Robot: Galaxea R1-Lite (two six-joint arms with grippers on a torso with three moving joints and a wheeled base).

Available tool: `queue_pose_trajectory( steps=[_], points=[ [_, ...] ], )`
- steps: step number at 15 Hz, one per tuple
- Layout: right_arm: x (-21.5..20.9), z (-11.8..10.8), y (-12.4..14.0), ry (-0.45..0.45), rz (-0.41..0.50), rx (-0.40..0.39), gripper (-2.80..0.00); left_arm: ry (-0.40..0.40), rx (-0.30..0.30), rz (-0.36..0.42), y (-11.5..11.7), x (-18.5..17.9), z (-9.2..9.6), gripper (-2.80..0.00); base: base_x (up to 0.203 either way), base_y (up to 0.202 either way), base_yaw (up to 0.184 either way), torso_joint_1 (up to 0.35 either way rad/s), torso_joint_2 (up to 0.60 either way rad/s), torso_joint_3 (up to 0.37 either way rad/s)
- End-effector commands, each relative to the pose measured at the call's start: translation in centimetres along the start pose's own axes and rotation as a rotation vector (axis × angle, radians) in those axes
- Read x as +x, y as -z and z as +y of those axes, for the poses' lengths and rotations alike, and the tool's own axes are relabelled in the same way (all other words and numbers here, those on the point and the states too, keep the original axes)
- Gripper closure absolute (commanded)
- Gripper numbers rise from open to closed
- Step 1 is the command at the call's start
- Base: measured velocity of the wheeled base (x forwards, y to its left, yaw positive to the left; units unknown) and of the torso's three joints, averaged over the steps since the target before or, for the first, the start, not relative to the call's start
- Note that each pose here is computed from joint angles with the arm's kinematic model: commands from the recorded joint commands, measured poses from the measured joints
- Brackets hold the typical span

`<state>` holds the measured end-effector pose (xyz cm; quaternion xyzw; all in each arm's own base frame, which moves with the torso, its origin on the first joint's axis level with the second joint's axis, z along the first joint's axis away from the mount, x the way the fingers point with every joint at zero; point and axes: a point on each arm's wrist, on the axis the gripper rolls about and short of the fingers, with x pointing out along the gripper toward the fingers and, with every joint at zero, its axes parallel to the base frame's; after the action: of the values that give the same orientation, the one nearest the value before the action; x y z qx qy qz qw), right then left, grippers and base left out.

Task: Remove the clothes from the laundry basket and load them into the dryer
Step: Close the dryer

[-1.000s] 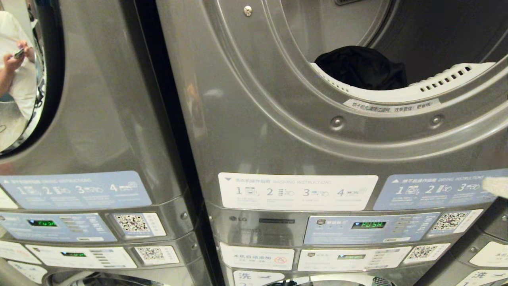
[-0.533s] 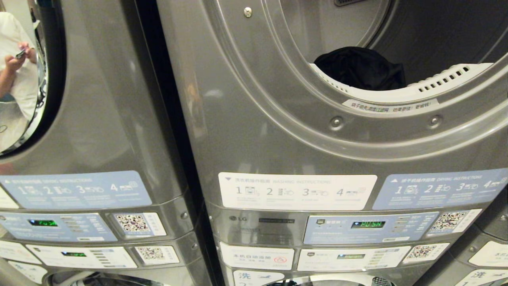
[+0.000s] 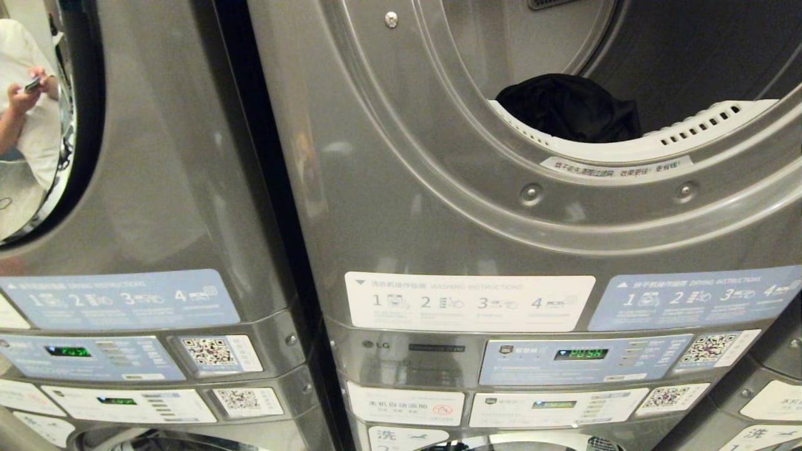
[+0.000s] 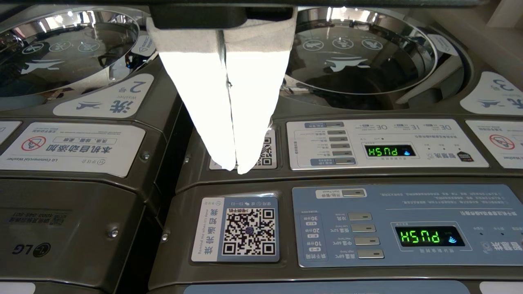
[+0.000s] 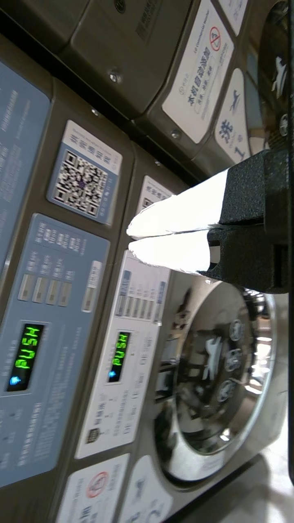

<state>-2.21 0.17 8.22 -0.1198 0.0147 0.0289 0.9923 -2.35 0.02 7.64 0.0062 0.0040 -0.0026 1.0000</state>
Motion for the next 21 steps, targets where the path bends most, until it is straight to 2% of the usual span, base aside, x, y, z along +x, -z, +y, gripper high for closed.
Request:
queue_pose_trajectory(
  steps=[1,11,21],
  points=[
    [-0.20,0.12,0.49,0.006,-0.021,0.023,0.00,-0.001,0.000,0.000,0.01,0.00,0.00,0.00,0.000,0.000,0.000,0.000,0.00,0.000],
    [-0.21,0.13,0.57,0.006,-0.011,0.051,0.00,-0.001,-0.014,-0.002,-0.01,0.00,0.00,0.00,0.000,0.000,0.000,0.000,0.00,0.000],
    [-0.21,0.07,0.62,0.037,-0.002,0.094,0.00,-0.001,-0.014,-0.002,-0.01,0.00,0.00,0.00,-0.183,0.000,0.000,0.003,0.00,0.002]
  ],
)
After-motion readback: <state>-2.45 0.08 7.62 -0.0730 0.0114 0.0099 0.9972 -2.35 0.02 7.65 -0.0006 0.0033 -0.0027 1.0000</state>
